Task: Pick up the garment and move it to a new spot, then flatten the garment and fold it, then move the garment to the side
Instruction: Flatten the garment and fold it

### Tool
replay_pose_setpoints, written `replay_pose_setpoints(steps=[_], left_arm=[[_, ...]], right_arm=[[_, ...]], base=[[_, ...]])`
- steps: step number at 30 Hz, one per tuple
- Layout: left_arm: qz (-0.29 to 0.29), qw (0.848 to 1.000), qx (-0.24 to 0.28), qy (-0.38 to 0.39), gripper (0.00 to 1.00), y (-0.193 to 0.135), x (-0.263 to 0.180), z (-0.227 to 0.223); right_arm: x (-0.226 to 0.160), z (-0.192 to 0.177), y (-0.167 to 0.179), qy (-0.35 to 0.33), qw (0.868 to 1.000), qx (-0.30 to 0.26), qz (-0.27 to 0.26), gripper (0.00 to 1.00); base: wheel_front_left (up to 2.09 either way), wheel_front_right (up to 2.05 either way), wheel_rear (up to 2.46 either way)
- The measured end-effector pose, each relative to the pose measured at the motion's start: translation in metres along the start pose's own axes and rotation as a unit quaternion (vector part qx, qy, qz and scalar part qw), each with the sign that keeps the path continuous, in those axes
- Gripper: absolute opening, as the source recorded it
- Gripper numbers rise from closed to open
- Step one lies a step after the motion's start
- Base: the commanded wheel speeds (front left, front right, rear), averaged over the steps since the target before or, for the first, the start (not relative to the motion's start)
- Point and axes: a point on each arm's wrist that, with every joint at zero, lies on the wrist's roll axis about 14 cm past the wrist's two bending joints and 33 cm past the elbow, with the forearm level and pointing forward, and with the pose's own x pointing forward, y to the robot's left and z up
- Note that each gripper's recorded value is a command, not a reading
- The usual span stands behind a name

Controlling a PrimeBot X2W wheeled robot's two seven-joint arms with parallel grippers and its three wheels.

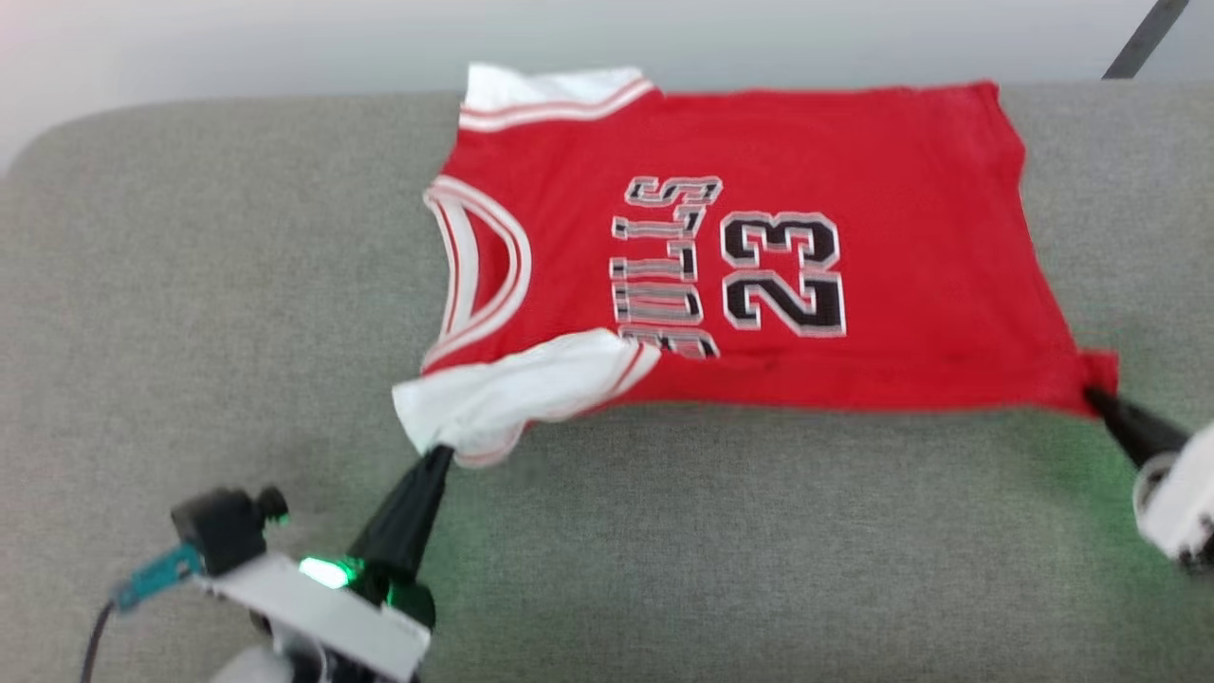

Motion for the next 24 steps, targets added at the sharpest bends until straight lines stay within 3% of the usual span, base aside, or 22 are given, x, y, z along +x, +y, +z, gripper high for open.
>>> replay_pose_setpoints(steps=[13, 18, 24], left_arm=[[-0.007, 0.999, 0.018, 0.026, 0.0, -0.014, -0.064, -0.015], [-0.032, 0.999, 0.033, 0.029, 0.0, -0.022, -0.052, -0.009], [-0.087, 0.994, 0.061, 0.021, 0.0, -0.039, -0.011, 0.011]], right_arm=[[-0.073, -0.069, -0.003, 0.063, 0.997, 0.045, -0.023, 0.0], [-0.072, -0.056, 0.0, 0.047, 0.997, 0.045, -0.028, 0.0], [-0.047, -0.009, 0.0, 0.002, 0.999, 0.024, -0.029, 0.0]], base=[[0.0, 0.0, 0.0], [0.0, 0.0, 0.0], [0.0, 0.0, 0.0]])
